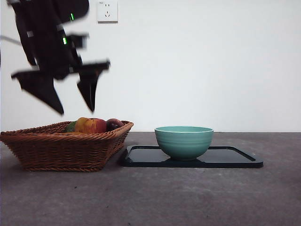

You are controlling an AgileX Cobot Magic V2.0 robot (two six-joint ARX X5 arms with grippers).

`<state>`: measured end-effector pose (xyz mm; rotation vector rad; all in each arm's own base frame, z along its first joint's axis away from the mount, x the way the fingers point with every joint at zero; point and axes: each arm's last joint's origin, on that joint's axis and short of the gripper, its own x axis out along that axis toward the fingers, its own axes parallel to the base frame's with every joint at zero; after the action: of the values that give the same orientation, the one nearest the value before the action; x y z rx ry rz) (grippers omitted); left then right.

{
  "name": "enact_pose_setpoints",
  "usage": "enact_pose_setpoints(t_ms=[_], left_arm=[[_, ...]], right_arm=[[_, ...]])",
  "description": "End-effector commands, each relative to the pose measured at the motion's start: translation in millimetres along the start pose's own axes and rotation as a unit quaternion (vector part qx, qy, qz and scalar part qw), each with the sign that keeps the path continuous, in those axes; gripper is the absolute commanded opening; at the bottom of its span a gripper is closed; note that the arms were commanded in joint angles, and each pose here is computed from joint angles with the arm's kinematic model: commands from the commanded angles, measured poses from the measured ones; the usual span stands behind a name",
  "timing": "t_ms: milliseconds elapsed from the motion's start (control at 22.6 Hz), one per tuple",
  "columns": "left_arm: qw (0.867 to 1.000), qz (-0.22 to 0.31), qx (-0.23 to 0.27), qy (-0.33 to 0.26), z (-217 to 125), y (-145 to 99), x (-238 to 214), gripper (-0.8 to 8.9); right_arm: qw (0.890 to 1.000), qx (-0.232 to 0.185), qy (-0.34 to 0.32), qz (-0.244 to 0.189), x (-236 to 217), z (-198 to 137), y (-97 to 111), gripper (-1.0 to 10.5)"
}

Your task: Pick up the wifruite, put it on the bowl, pick up the plate, put it on desk

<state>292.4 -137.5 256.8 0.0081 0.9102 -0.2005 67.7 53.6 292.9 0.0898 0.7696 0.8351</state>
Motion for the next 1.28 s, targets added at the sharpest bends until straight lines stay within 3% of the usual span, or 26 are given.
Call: enact_pose_setpoints(t_ms=[44,354,664,929,1283], left_arm=[[0.999,-0.010,0.008,-0.033,6.3,-1.5,-21.0,3.48],[0.992,-0.089,0.040,-0.086,0.7,-1.7,-92.4,3.44],[0.970,-0.195,0.098,-0.110,-20.1,4.8,-154.0,3.44],[0.948,-0.260,0.161,-0.092,-46.0,12.5,-186.6,3.44],[0.917,-0.327,0.228,-0.019,-75.8,18.9,-201.9,3.44]], right_arm=[[1.000,-0.007,-0.007,0.002,-1.3,2.2,1.4,2.2],[1.000,-0.007,-0.007,0.002,-1.3,2.3,1.4,2.2],[1.000,-0.007,-0.007,0.002,-1.3,2.3,1.4,2.2],[1.000,-0.007,-0.007,0.002,-1.3,2.3,1.4,2.2],[1.000,-0.007,-0.007,0.002,-1.3,2.3,1.4,2.2]])
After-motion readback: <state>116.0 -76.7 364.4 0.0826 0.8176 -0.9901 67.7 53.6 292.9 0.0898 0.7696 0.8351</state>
